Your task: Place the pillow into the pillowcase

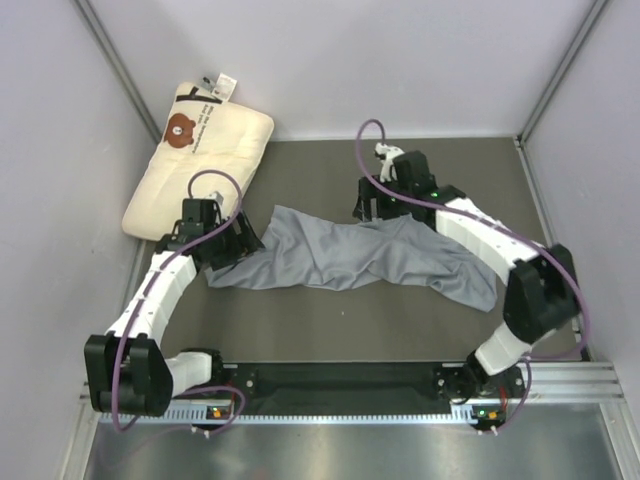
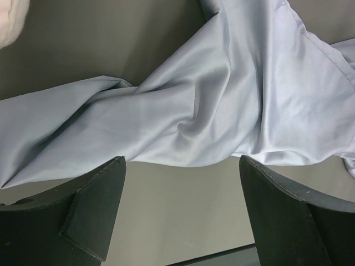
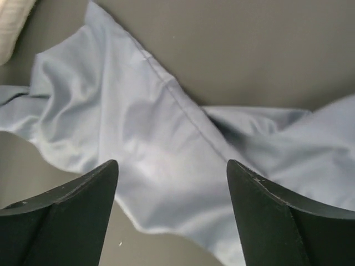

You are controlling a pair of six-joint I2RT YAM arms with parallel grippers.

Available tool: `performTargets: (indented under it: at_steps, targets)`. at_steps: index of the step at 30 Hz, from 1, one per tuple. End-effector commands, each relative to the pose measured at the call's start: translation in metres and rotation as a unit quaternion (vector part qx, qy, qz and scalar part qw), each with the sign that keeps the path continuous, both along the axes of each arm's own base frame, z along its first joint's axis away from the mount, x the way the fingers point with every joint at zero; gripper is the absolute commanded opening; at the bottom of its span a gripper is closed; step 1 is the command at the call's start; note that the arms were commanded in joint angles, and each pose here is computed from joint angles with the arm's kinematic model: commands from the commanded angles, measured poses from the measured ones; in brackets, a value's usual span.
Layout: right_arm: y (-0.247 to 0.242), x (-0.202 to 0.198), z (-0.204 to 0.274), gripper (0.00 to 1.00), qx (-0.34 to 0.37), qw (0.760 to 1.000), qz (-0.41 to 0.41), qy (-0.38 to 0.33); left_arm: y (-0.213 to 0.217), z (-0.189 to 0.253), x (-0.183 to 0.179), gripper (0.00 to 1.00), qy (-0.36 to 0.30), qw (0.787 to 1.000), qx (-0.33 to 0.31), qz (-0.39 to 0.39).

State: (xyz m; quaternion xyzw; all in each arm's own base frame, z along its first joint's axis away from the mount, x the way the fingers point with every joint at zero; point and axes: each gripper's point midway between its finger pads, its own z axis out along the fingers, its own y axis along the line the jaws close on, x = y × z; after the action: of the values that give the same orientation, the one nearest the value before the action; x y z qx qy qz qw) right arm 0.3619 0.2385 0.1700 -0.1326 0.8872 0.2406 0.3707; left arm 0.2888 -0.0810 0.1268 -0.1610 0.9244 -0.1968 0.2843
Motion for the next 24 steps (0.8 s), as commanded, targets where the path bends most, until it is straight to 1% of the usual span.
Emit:
performTargets:
  at_steps: [1,6,8,10,15,17,18,20,21,24]
  targets:
    - [0.012,0.018,-0.021,0.77,-0.052,0.998,0.016,0.009,-0.005,0.027,0.015,0.88,-0.054,0.998,-0.006,-0.016]
    - [0.024,0.025,-0.068,0.77,-0.080,0.995,0.034,0.043,-0.003,0.035,0.011,0.88,-0.065,0.998,0.001,-0.020]
    - [0.027,0.025,-0.078,0.76,-0.082,0.994,0.041,0.051,-0.005,0.036,0.011,0.88,-0.064,0.998,-0.003,-0.023]
    - [0.030,0.024,-0.082,0.74,-0.083,0.994,0.044,0.055,-0.005,0.036,0.011,0.88,-0.063,0.998,-0.004,-0.024]
    - [0.035,0.022,-0.095,0.75,-0.103,0.992,0.052,0.056,-0.004,0.032,0.011,0.88,-0.059,0.998,-0.001,-0.023]
    - [0.036,0.023,-0.099,0.73,-0.109,0.991,0.053,0.055,-0.006,0.033,0.009,0.87,-0.058,0.998,-0.005,-0.025]
    - [0.038,0.023,-0.101,0.57,-0.108,0.991,0.058,0.057,-0.006,0.034,0.009,0.87,-0.061,0.998,-0.006,-0.026]
    - [0.039,0.022,-0.107,0.40,-0.111,0.990,0.061,0.064,-0.004,0.035,0.009,0.87,-0.063,0.998,-0.002,-0.023]
    - [0.040,0.020,-0.108,0.24,-0.110,0.990,0.065,0.068,-0.004,0.036,0.009,0.87,-0.064,0.998,0.001,-0.024]
    - [0.042,0.015,-0.099,0.00,-0.109,0.990,0.063,0.059,-0.003,0.038,0.008,0.87,-0.065,0.998,0.004,-0.023]
